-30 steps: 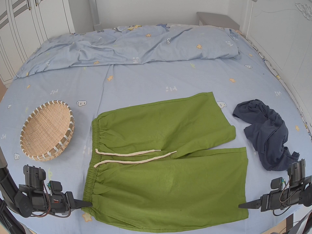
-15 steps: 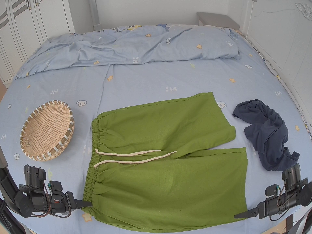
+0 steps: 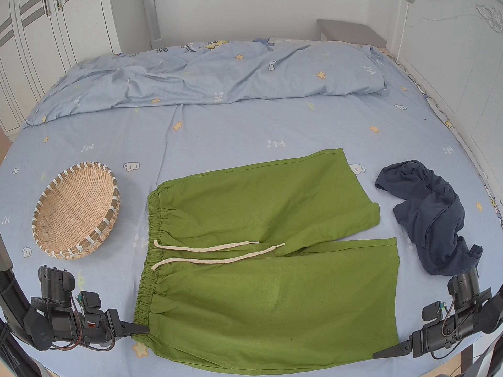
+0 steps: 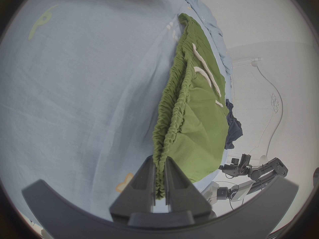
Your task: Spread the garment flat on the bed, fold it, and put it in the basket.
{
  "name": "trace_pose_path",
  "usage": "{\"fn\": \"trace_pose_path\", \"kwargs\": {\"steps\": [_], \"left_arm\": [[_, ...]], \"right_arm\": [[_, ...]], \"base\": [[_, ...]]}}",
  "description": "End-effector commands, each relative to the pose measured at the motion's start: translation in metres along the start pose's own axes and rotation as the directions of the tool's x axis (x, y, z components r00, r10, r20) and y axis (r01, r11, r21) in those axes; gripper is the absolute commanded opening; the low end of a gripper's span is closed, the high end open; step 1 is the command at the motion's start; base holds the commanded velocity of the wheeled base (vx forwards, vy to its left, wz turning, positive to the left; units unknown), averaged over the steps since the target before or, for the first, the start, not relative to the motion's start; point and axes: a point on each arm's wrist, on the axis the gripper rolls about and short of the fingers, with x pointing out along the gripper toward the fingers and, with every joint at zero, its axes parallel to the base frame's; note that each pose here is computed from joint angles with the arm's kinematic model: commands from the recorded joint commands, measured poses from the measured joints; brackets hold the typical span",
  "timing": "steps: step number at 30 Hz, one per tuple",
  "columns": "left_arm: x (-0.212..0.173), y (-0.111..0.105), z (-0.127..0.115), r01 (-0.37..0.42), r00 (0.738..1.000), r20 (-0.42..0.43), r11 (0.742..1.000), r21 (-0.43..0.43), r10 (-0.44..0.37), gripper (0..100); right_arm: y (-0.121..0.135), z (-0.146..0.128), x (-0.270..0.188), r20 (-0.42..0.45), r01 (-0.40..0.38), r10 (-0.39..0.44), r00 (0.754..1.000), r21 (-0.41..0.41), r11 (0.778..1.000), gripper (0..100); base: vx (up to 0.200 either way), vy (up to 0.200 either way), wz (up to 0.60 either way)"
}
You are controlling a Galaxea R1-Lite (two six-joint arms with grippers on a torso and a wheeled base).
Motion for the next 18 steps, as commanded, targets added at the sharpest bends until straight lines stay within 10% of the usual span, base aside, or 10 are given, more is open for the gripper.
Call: {"fn": "trace_pose_path", "kwargs": {"steps": [1,8,9,18], "left_arm": [[-0.0011,0.0013,-0.0047,-0.007,1.000,-0.014,1.000,-0.012,0.007,0],[-0.0006,0.0014,-0.0046,-0.006,1.000,-0.015,1.000,-0.011,0.006,0],[-0.0008,0.0015,-0.0045,-0.007,1.000,-0.014,1.000,-0.012,0.007,0],[-0.0008,0.0015,-0.0044,-0.006,1.000,-0.012,1.000,-0.011,0.006,0]], "right_arm": [[-0.0042,-0.0019,0.0029,-0.020,0.005,-0.005,1.000,0.029,1.000,100],[-0.0066,-0.0019,0.0001,-0.001,0.012,-0.012,1.000,0.049,0.999,100],[-0.0069,-0.0018,-0.0001,0.001,0.013,-0.013,1.000,0.052,0.999,0],[-0.0091,-0.0043,-0.0035,0.009,0.020,-0.021,1.000,0.078,0.997,0]], "base": [[0.000,0.000,0.00],[0.000,0.000,0.00],[0.000,0.000,0.00],[0.000,0.000,0.00]]}}
